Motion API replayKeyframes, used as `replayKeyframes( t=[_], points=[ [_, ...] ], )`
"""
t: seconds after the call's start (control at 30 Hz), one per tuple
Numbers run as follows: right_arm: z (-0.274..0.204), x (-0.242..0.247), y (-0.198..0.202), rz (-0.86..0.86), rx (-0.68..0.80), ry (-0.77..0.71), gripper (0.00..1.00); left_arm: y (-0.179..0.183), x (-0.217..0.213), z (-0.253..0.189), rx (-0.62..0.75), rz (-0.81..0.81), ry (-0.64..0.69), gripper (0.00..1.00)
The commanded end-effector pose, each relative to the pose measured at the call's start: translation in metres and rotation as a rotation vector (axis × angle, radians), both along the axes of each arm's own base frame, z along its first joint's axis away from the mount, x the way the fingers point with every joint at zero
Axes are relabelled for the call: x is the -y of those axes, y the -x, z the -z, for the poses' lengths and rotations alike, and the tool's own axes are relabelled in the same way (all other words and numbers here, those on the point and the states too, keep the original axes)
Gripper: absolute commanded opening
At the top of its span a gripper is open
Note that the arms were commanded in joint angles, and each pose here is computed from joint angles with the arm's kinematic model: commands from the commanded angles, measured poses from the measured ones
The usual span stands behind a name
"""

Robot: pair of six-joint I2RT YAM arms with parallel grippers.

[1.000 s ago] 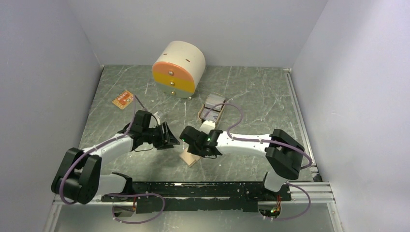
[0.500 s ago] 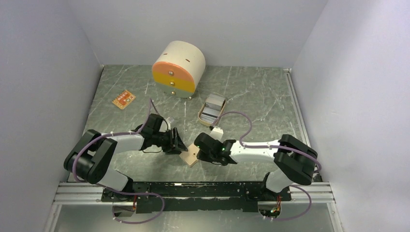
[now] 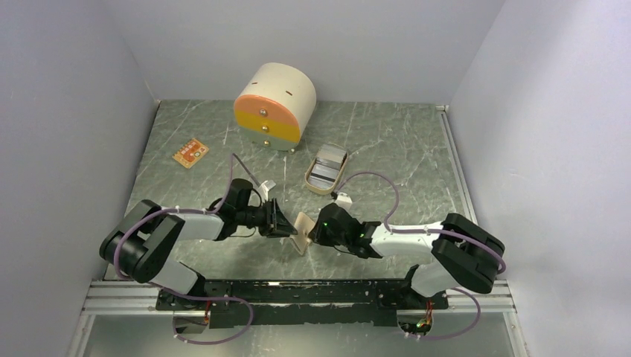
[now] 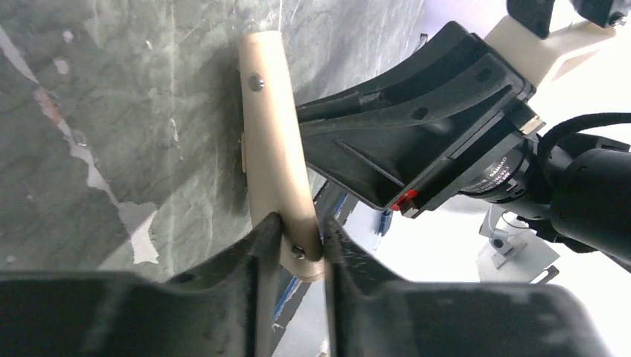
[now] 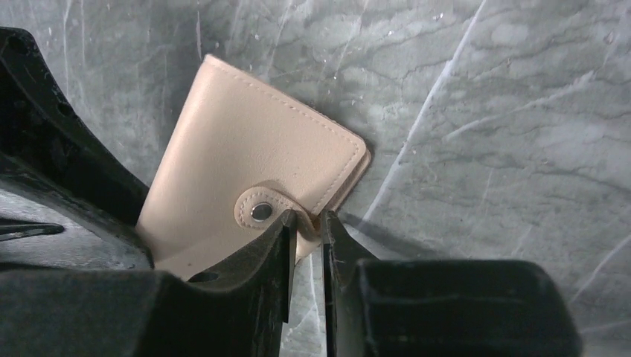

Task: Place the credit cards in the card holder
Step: Open the card holder at the center of the board.

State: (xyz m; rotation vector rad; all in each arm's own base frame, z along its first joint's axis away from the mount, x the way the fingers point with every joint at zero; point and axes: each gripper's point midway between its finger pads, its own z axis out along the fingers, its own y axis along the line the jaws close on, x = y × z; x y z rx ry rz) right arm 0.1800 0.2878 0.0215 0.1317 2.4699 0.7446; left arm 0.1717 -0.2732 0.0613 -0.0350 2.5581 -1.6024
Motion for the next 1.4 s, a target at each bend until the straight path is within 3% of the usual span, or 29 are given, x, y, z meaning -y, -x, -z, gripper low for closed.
replayKeyframes(
  t=[0.0, 0.13, 0.23, 0.53, 1.1, 1.37],
  points=[
    [-0.014, 0.002, -0.012, -0.016, 0.075, -0.004, 0.22, 0.001, 0.013, -0.015, 0.045, 0.049, 0.047, 0.26],
    [-0.042, 0.000, -0.014, -0.001, 0.076, -0.023, 0.33, -0.006, 0.014, -0.023, 0.118, 0.027, 0.016, 0.09],
    [-0.058, 0.000, -0.010, 0.027, 0.052, -0.058, 0.43, -0.013, 0.014, -0.026, 0.200, 0.006, -0.060, 0.09],
    [-0.056, -0.012, -0.012, 0.073, -0.031, -0.052, 0.42, -0.018, 0.015, -0.033, 0.301, -0.023, -0.158, 0.09],
    [-0.018, -0.001, -0.024, 0.129, -0.034, 0.098, 0.28, -0.012, 0.015, -0.022, 0.302, -0.011, -0.205, 0.09],
    [-0.006, 0.019, -0.025, 0.162, -0.035, 0.213, 0.00, -0.013, 0.011, -0.022, 0.308, -0.026, -0.243, 0.09]
  ],
)
